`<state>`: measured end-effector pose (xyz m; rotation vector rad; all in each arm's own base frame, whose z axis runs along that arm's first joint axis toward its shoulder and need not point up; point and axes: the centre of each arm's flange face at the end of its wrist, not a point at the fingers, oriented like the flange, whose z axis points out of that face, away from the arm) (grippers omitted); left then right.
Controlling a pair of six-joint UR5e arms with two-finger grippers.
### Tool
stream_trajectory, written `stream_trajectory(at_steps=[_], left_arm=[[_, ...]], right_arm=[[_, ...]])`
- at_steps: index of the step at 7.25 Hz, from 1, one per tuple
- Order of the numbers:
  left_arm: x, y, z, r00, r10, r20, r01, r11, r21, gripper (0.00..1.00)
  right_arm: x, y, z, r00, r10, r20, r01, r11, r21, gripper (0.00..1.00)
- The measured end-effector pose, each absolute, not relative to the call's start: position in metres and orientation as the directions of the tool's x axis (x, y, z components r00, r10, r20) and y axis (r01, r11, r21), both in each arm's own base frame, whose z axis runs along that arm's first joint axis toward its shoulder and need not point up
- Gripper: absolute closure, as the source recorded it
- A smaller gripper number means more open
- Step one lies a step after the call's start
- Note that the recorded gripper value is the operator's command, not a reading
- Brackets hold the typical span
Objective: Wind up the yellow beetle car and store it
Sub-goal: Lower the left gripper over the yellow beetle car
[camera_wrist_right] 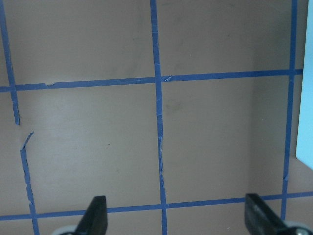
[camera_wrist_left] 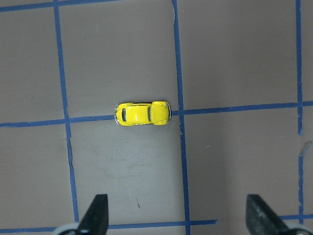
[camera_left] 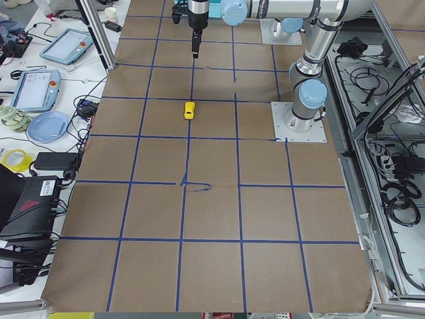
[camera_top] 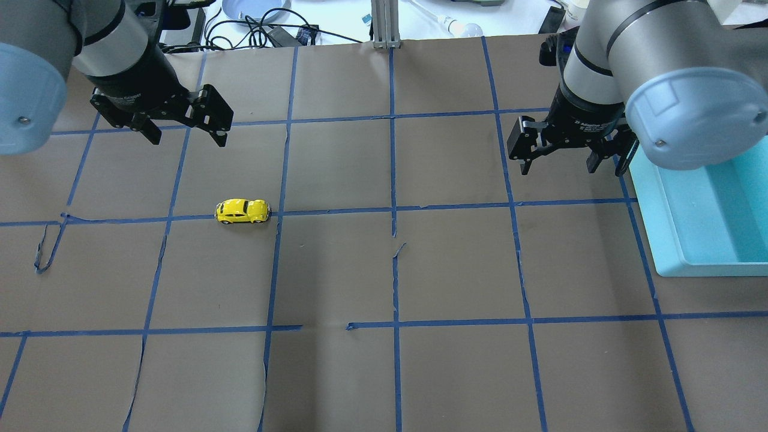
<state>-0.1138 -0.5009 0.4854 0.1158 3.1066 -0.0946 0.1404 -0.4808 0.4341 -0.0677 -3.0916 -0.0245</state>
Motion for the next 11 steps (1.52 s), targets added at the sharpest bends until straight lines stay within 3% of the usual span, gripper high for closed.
stream_trajectory(at_steps=[6, 8, 10, 11], left_arm=[[-0.083, -0.52, 0.35, -0.921, 0.386, -0.048, 0.388, 0.921, -0.028, 0.0], [-0.054, -0.515, 0.322, -0.878, 0.478, 0.004, 0.478, 0.877, 0.06, 0.0], [-0.028, -0.521, 0.305, -0.845, 0.534, 0.029, 0.535, 0.842, 0.063, 0.2], [-0.024, -0.527, 0.298, -0.766, 0.643, 0.023, 0.643, 0.765, 0.046, 0.2]], right_arm=[[0.14, -0.466, 0.452, -0.998, 0.041, 0.042, 0.041, 0.999, 0.013, 0.0], [0.145, -0.465, 0.453, -0.999, 0.052, -0.005, 0.051, 0.999, 0.017, 0.0], [0.15, -0.465, 0.453, -0.997, 0.057, -0.054, 0.056, 0.998, 0.021, 0.0], [0.15, -0.465, 0.453, -0.997, 0.058, -0.054, 0.056, 0.998, 0.023, 0.0]])
